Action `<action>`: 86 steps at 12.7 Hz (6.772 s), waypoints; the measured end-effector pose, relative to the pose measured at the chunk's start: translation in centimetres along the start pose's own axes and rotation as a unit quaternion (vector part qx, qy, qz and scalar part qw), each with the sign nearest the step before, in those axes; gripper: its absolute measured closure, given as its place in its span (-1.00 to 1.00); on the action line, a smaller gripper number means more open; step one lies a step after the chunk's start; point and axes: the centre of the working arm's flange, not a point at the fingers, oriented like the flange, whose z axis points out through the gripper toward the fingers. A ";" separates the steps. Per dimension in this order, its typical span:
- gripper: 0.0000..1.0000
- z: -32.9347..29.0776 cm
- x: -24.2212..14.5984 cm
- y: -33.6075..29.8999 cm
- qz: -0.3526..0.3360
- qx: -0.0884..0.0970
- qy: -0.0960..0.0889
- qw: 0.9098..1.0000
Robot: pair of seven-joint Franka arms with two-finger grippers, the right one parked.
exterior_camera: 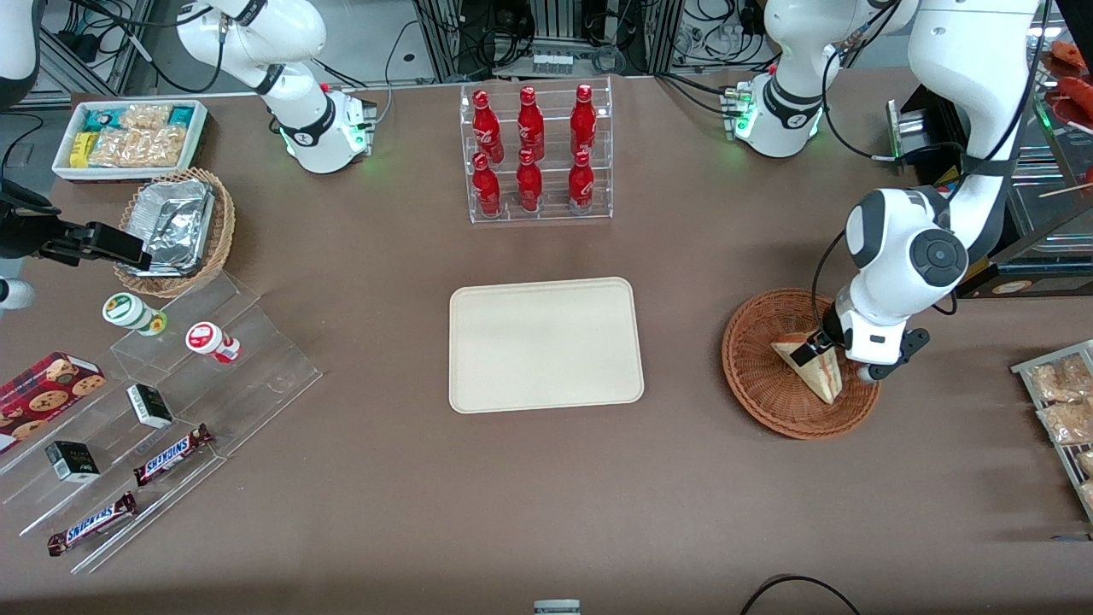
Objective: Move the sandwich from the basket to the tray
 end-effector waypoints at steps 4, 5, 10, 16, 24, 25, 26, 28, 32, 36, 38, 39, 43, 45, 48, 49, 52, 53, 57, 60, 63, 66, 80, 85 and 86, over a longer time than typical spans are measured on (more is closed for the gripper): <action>-0.52 0.9 0.0 0.0 -0.009 0.000 -0.002 1.000; -0.27 0.9 0.0 -0.1 -0.011 0.000 -0.003 1.000; 0.43 -0.9 0.3 0.6 0.002 0.015 -0.003 1.000; 0.69 -9.9 -6.0 11.9 0.127 0.055 -0.030 0.990; 0.69 -5.5 -19.7 26.6 0.269 0.049 -0.058 0.960; 0.69 -4.7 -21.0 28.3 0.273 0.046 -0.060 0.959; 0.69 -3.8 -22.6 29.9 0.272 0.044 -0.062 0.959; 0.69 -2.3 -26.2 32.8 0.268 0.041 -0.063 0.961; 0.69 0.0 -30.9 36.8 0.264 0.029 -0.063 0.962; 0.69 1.3 -31.5 37.7 0.262 0.031 -0.058 0.963; 0.69 1.5 -31.7 37.8 0.262 0.032 -0.055 0.963; 0.69 1.6 -31.6 37.8 0.261 0.032 -0.055 0.963; 0.69 2.1 -31.5 37.8 0.248 0.028 -0.052 0.967; 0.69 2.6 -31.6 37.9 0.233 0.024 -0.050 0.971; 0.69 3.2 -31.6 37.8 0.223 0.026 -0.051 0.973; 0.69 3.4 -31.6 37.8 0.221 0.028 -0.051 0.973; 0.56 3.8 -31.5 37.7 0.224 0.032 -0.044 0.973; 0.36 3.8 -31.5 37.7 0.224 0.032 -0.043 0.973; -0.53 2.8 -31.2 38.0 0.223 0.027 -0.040 0.974; -1.00 -1.6 -30.2 38.0 0.218 0.029 -0.034 0.975; -1.00 -7.6 -29.5 37.5 0.223 0.022 -0.022 0.974; -1.00 -12.7 -25.9 35.4 0.262 0.031 -0.020 0.964; -1.00 -21.9 -5.4 14.6 0.309 0.079 -0.073 0.945; -1.00 -26.9 -3.7 8.1 0.335 0.080 -0.078 0.936; -1.00 -28.0 -3.4 6.6 0.337 0.079 -0.077 0.935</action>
